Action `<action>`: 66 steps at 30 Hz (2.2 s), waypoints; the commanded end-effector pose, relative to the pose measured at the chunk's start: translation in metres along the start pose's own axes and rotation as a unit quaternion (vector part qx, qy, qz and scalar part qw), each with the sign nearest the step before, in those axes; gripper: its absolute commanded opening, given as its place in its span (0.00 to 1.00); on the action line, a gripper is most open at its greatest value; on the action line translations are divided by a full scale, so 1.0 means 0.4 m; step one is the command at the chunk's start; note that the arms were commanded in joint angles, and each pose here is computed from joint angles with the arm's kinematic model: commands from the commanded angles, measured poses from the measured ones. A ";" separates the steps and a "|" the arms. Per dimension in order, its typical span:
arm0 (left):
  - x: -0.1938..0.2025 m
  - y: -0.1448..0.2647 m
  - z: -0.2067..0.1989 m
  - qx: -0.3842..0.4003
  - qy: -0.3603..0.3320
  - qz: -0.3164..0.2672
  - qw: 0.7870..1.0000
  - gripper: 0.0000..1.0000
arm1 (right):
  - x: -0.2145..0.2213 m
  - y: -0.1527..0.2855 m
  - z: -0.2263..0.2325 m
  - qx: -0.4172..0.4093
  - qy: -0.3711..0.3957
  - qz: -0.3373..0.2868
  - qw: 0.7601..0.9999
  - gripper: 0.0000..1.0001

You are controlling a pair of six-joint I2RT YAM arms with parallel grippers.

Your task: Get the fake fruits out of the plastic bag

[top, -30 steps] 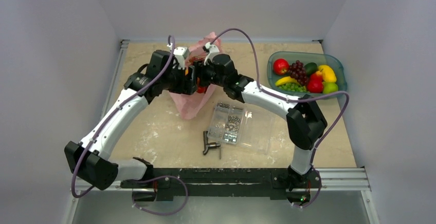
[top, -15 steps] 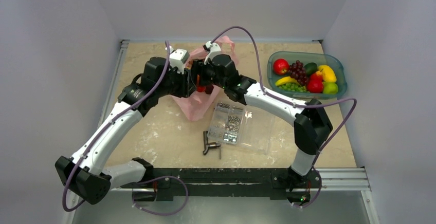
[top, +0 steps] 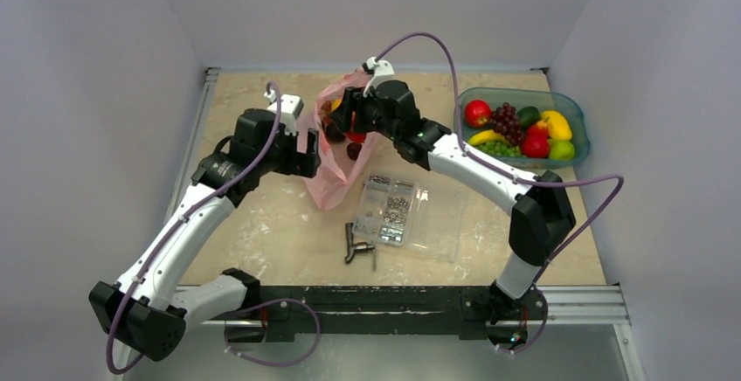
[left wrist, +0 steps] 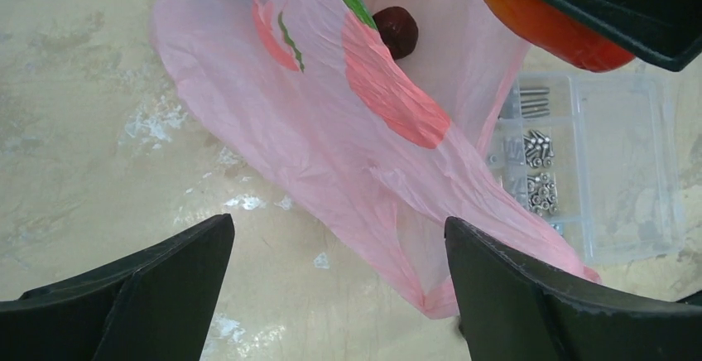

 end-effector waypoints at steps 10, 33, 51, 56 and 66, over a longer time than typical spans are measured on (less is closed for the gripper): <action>-0.044 -0.072 -0.110 0.097 0.101 0.004 0.990 1.00 | -0.175 0.134 0.053 -0.003 0.027 -0.091 0.996 0.00; -0.072 -0.173 -0.066 -0.006 0.188 0.055 0.981 0.96 | -0.243 0.276 0.054 -0.002 0.037 -0.149 0.988 0.00; -0.005 -0.105 -0.046 0.085 0.038 0.114 0.989 0.01 | -0.346 0.491 -0.239 0.258 0.058 -0.241 0.934 0.00; -0.017 -0.100 -0.009 0.064 0.011 0.075 0.995 0.00 | -0.324 0.505 -0.466 0.369 0.020 -0.228 0.901 0.00; 0.003 -0.093 -0.008 0.068 0.009 0.079 0.995 0.00 | -0.123 0.389 -0.793 0.502 0.045 -0.056 0.862 0.00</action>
Point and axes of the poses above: each gripper's point midway between its finger pads, its own y axis back along the fingers, its own z axis along the line the jaws close on, x = y × z, the point moved 1 cm from there along y, back along the fingers, and after that the axes turned 3 degrees about -y, right-handed, at the moved point
